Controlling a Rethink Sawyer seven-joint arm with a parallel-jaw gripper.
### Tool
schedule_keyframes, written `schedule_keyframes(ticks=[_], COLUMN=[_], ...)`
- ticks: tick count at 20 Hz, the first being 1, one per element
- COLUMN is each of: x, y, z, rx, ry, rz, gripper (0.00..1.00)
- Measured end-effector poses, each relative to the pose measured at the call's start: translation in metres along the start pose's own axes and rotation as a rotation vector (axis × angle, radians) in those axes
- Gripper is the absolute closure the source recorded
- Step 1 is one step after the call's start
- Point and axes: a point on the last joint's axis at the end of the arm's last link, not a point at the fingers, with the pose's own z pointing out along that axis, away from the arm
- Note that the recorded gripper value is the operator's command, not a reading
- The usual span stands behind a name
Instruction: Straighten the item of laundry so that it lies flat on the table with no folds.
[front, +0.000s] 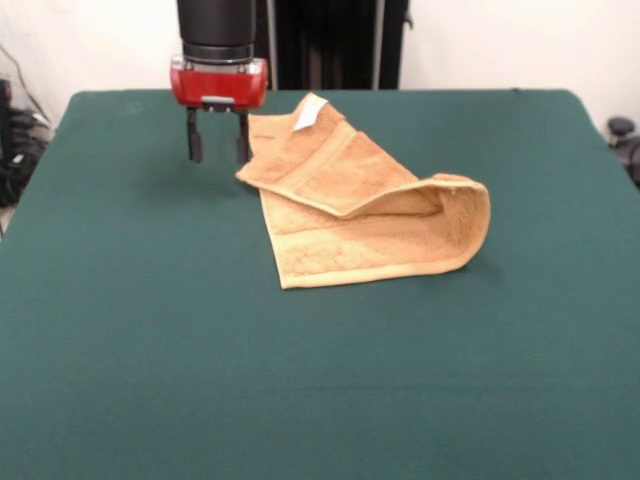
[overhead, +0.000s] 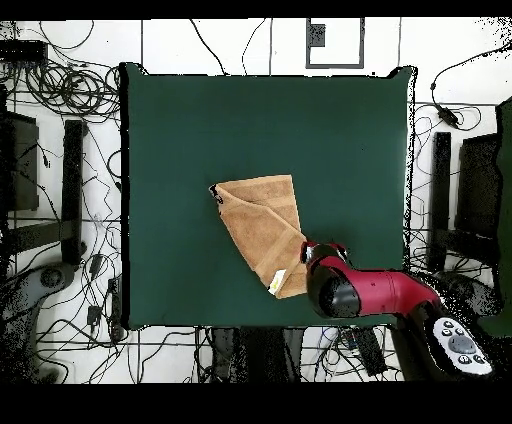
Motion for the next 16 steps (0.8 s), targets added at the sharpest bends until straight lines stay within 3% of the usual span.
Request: schedule_keyframes(ticks=[16], x=[-0.007], y=[0.012], z=[0.001], rx=[-0.021], ry=[-0.013], rz=[-0.013], gripper=[0.00])
